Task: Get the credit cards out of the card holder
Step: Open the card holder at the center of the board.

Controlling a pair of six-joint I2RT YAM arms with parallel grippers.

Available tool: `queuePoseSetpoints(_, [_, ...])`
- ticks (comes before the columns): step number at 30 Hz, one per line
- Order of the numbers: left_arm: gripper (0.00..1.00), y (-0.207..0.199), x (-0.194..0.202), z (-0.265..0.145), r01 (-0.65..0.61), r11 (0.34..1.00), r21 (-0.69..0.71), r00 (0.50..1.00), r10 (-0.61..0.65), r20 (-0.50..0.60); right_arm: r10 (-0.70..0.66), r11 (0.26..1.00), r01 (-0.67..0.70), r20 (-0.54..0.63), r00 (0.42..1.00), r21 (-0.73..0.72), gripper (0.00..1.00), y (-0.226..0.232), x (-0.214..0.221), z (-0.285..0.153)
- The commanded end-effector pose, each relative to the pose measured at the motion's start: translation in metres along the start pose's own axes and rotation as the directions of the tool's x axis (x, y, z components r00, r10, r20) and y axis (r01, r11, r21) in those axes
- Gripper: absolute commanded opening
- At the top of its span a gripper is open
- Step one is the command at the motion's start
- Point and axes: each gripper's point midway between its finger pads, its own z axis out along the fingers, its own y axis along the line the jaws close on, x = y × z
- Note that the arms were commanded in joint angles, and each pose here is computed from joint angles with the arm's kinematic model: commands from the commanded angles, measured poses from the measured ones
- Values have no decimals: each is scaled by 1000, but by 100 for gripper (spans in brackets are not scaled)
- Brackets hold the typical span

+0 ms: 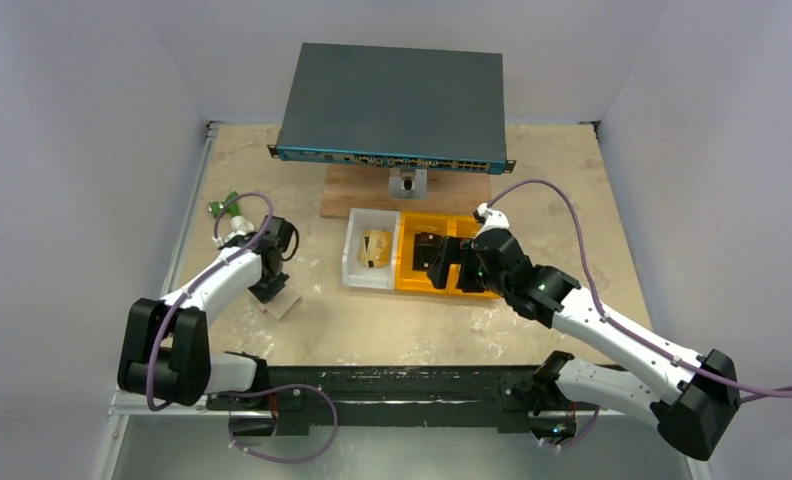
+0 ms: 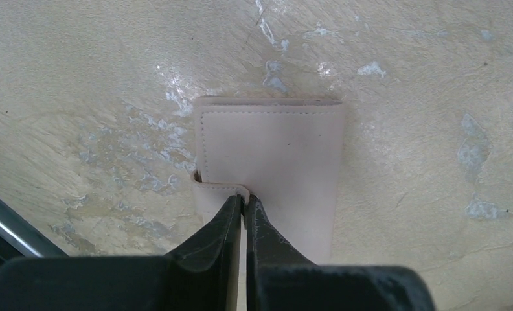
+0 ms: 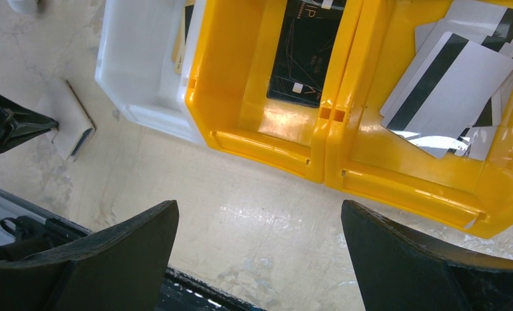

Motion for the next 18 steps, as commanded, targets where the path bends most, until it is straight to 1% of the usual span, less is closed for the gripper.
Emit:
queuePoseSetpoints(1, [0,0,19,-8,-18,998,62,997,22,-76,-14,1000,14,3,1000,-27,99,4,0,0])
queuePoseSetpoints(4, [0,-1,26,-25,-76,991,114,995,83,-60,-14,1000,14,10,1000,-15,99,1,0,0])
queuePoseSetpoints(8, [0,-6,40,-48,-187,961,205,979,199,-38,-13,1000,13,11,1000,-24,99,0,3,0])
queuePoseSetpoints(12, [0,-4,58,-65,-295,917,270,949,313,-27,-16,998,15,-8,1000,-54,98,2,10,0])
queuePoseSetpoints(18, [0,5,83,-88,-393,839,376,905,426,-5,-29,992,21,-60,998,-121,96,10,25,3])
